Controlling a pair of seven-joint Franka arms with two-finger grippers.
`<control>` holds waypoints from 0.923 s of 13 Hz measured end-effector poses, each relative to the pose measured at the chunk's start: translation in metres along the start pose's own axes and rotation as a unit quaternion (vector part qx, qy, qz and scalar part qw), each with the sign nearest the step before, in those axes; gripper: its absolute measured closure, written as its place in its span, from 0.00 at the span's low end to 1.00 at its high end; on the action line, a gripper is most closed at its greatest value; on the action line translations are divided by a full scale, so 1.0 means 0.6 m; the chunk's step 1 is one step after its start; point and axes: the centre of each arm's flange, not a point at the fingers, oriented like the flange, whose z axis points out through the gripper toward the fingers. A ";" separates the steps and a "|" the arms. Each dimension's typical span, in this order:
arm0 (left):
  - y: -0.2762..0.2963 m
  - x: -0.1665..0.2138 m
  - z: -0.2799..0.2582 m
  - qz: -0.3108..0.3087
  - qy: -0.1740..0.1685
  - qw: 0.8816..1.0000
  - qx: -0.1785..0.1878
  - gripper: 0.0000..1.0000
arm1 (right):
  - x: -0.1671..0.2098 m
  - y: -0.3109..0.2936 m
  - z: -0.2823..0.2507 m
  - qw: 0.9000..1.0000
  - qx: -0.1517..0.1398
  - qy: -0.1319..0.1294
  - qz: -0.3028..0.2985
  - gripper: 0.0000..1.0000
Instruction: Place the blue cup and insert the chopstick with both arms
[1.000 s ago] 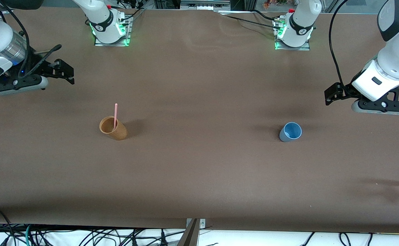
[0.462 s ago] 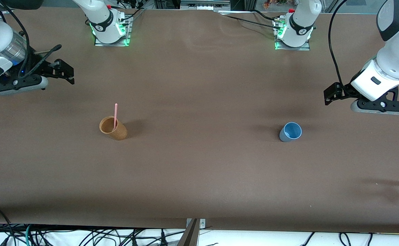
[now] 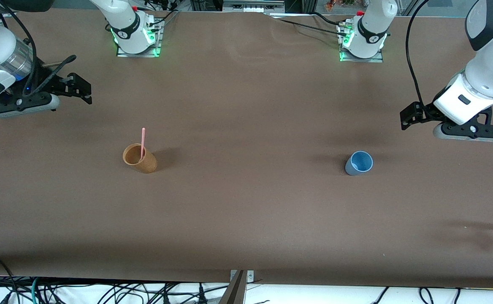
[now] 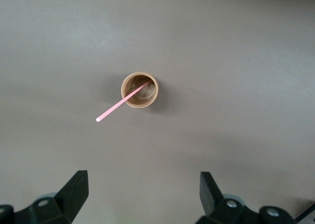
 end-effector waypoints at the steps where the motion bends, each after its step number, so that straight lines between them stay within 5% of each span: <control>1: 0.000 0.000 0.000 0.000 0.000 1.000 0.000 0.00 | 0.000 0.000 0.000 1.000 0.000 0.000 0.000 0.00; 12: 0.000 0.000 0.000 0.003 0.000 1.000 0.000 0.00 | -0.002 0.000 0.013 1.000 0.001 -0.008 0.000 0.00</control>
